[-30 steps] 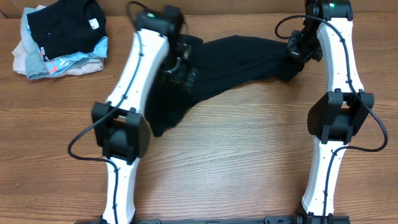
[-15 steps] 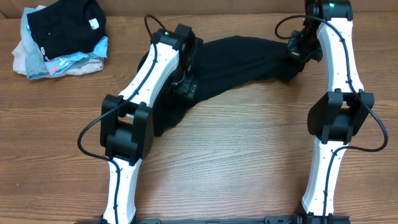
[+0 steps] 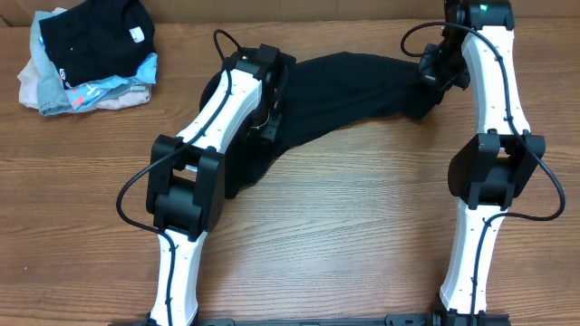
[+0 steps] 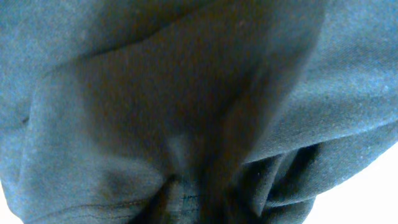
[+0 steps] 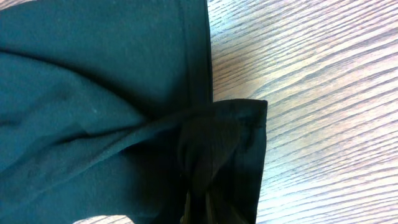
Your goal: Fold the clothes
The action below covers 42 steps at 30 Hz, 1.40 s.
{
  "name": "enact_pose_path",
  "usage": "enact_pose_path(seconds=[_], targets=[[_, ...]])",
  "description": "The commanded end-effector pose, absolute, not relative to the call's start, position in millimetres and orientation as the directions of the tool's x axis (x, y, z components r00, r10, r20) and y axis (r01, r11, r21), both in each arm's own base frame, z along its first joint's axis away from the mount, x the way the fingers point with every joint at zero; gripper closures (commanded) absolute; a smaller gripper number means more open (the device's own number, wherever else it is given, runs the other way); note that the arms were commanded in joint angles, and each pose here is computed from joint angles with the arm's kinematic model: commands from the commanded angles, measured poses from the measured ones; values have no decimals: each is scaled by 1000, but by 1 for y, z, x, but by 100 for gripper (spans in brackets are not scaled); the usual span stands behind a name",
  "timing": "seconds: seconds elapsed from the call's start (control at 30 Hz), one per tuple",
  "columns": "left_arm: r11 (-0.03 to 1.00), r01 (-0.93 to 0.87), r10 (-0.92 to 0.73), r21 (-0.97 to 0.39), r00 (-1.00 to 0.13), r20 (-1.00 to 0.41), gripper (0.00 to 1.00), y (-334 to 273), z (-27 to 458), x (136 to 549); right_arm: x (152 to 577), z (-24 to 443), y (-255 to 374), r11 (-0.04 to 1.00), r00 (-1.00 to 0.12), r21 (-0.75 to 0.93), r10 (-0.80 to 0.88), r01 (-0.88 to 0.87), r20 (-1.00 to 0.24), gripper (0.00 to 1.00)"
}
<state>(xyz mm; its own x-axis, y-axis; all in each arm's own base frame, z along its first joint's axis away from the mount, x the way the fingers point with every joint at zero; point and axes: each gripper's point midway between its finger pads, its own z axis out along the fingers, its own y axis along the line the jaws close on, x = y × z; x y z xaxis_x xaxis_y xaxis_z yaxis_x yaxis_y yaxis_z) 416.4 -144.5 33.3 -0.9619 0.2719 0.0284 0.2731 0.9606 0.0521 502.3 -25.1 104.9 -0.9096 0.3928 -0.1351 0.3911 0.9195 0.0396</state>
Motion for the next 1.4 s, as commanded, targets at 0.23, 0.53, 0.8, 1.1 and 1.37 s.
enact_pose_path(seconds=[0.23, 0.53, 0.8, 1.1, 1.37], targets=[[966, 221, 219, 133, -975, 31, 96, -134, 48, 419, 508, 116, -29, 916, -900, 52, 400, 397, -171, 96], [982, 164, 171, 98, -982, -76, 96, -136, 139, 413, 502, 115, -29, 916, -905, 43, 400, 398, -147, 89], [983, 160, 169, 86, -979, -115, 96, -125, 193, 384, 486, 114, -29, 916, -912, 20, 401, 401, -88, 96], [984, 175, 172, -33, -982, -79, 96, -134, 219, 348, 465, 114, -37, 917, -918, -49, 396, 397, -30, 21], [980, 185, 179, -65, -980, -88, 96, -139, 225, 344, 465, 114, -35, 918, -918, -38, 395, 395, -26, 0]])
